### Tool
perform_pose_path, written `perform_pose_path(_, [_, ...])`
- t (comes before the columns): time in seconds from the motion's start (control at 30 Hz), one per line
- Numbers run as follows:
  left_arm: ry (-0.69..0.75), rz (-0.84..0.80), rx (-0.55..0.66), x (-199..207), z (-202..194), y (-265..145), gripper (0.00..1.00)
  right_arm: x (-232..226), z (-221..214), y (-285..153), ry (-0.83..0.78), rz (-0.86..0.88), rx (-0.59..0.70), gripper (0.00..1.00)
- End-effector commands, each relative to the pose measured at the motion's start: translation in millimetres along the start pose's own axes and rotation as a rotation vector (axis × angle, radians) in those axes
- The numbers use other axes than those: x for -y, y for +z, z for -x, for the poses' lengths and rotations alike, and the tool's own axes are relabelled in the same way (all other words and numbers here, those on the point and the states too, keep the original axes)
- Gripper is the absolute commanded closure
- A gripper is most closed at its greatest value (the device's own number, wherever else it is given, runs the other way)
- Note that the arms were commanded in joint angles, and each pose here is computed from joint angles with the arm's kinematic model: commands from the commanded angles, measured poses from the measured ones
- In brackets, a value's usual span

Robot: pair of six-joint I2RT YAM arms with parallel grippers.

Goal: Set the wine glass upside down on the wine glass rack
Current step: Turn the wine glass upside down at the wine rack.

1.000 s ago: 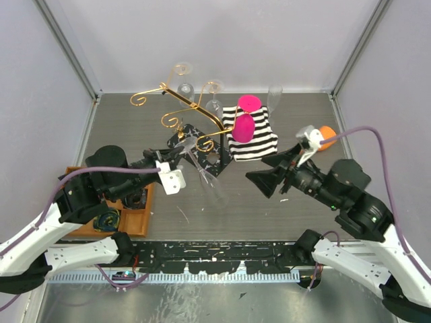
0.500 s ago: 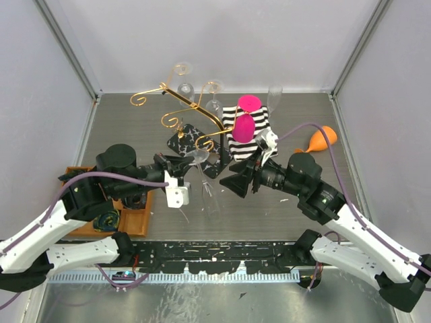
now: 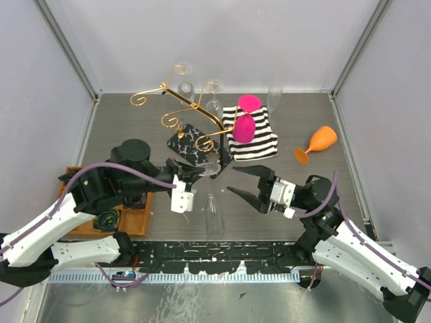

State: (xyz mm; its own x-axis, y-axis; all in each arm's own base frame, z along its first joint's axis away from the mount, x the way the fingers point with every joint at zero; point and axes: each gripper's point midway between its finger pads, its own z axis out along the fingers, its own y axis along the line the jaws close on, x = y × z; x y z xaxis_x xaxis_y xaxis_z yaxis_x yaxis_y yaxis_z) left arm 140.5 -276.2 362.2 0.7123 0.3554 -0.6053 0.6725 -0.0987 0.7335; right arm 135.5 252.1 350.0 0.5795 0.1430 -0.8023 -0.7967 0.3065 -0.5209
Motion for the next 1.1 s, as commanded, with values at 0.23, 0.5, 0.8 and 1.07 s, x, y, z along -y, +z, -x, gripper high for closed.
perform_pose_path(0.23, [-0.009, -0.138, 0.073, 19, 14, 14, 1.0, -14, 16, 6, -0.207, 0.194, 0.013, 0.42])
perform_pose_path(0.5, [-0.001, -0.198, 0.036, 32, 8, 26, 1.0, -20, -3, 15, -0.139, 0.241, -0.026, 0.44])
perform_pose_path(0.8, [0.007, -0.208, 0.031, 36, 8, 28, 1.0, -26, -14, 19, -0.108, 0.283, -0.042, 0.62])
perform_pose_path(1.07, [0.018, -0.209, -0.004, 40, 2, 33, 1.0, -32, -16, 21, -0.101, 0.314, -0.034, 0.71])
